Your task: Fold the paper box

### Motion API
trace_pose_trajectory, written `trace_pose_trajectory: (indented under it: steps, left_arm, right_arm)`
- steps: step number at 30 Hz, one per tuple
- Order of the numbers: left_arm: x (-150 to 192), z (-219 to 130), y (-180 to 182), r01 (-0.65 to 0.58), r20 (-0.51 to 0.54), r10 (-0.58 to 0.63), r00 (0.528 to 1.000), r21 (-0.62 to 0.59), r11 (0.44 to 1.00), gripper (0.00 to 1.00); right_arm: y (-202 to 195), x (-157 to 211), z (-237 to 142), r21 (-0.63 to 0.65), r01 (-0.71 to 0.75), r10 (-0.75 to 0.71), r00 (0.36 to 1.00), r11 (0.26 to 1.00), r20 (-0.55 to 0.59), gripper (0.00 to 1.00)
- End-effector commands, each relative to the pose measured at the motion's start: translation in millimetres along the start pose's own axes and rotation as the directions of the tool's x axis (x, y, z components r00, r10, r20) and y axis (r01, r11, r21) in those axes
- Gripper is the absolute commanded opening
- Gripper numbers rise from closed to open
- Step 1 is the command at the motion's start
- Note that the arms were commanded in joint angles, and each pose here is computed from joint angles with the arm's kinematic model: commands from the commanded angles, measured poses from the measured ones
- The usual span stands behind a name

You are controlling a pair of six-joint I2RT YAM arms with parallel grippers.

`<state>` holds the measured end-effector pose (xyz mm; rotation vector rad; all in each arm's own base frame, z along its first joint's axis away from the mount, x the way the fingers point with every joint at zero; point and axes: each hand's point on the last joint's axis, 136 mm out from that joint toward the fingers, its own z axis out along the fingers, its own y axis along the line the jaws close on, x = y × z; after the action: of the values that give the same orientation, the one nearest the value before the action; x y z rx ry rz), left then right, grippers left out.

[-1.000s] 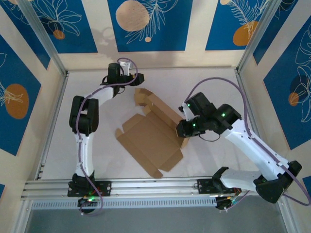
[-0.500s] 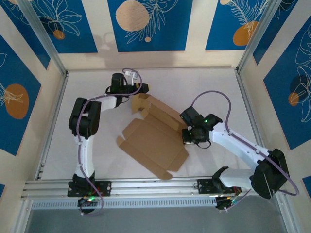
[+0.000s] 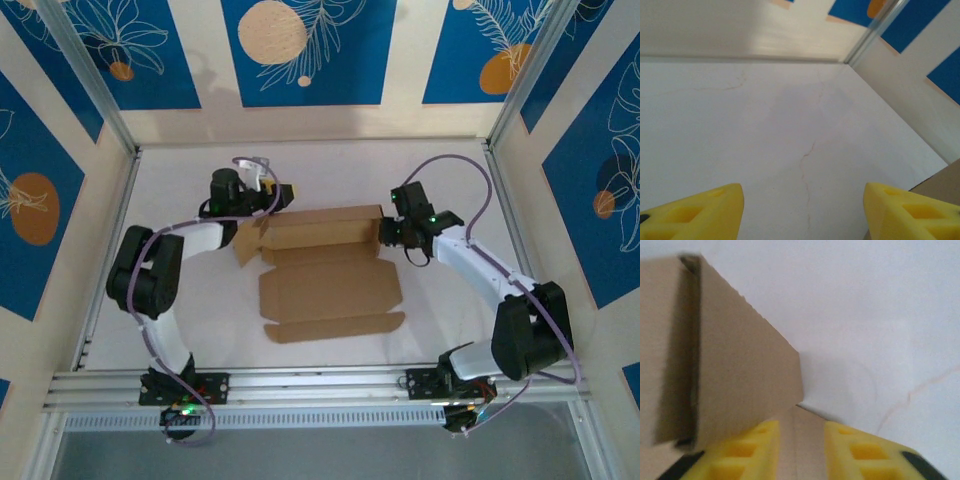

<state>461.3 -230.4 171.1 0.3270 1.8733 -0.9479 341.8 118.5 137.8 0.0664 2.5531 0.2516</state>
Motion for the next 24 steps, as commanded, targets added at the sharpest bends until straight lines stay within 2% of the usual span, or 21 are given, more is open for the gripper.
trace_pose_trajectory:
  steps: [1, 5, 6, 11, 13, 17, 21, 24]
  left_arm:
    - [-11, -12, 2, -0.001, 0.100, 0.008, 0.995, -0.070, 0.998, 0.64]
    - [-7, -20, 2, 0.036, 0.159, -0.017, 0.987, -0.121, 0.992, 0.64]
    - [-8, -21, -1, 0.033, 0.172, -0.010, 0.985, -0.128, 0.991, 0.64]
    - [-14, -15, -21, 0.047, 0.229, -0.019, 0.973, -0.117, 0.992, 0.64]
    - [-16, -11, -27, 0.041, 0.242, -0.007, 0.970, -0.135, 0.990, 0.64]
    - [-17, -8, -33, 0.025, 0.259, 0.018, 0.966, -0.163, 0.986, 0.64]
    - [-18, -7, -35, 0.031, 0.271, 0.015, 0.963, -0.165, 0.986, 0.64]
    - [-19, -9, -34, 0.020, 0.266, 0.030, 0.964, -0.182, 0.983, 0.64]
  right_arm:
    - [33, -43, -27, -0.216, 0.009, 0.018, 0.992, 0.976, 0.123, 0.41]
    - [66, -25, -56, -0.426, -0.105, 0.131, 0.991, 0.898, 0.031, 0.51]
    - [74, -18, -61, -0.465, -0.165, 0.182, 0.983, 0.870, -0.009, 0.58]
    - [111, -6, -71, -0.580, -0.446, 0.438, 0.884, 0.682, -0.165, 0.80]
    - [129, -5, -67, -0.588, -0.523, 0.488, 0.840, 0.617, -0.235, 0.81]
    - [152, 0, -52, -0.567, -0.598, 0.520, 0.793, 0.566, -0.317, 0.82]
    - [169, 3, -29, -0.554, -0.651, 0.543, 0.751, 0.519, -0.374, 0.73]
    - [178, 5, -16, -0.537, -0.667, 0.541, 0.740, 0.517, -0.400, 0.64]
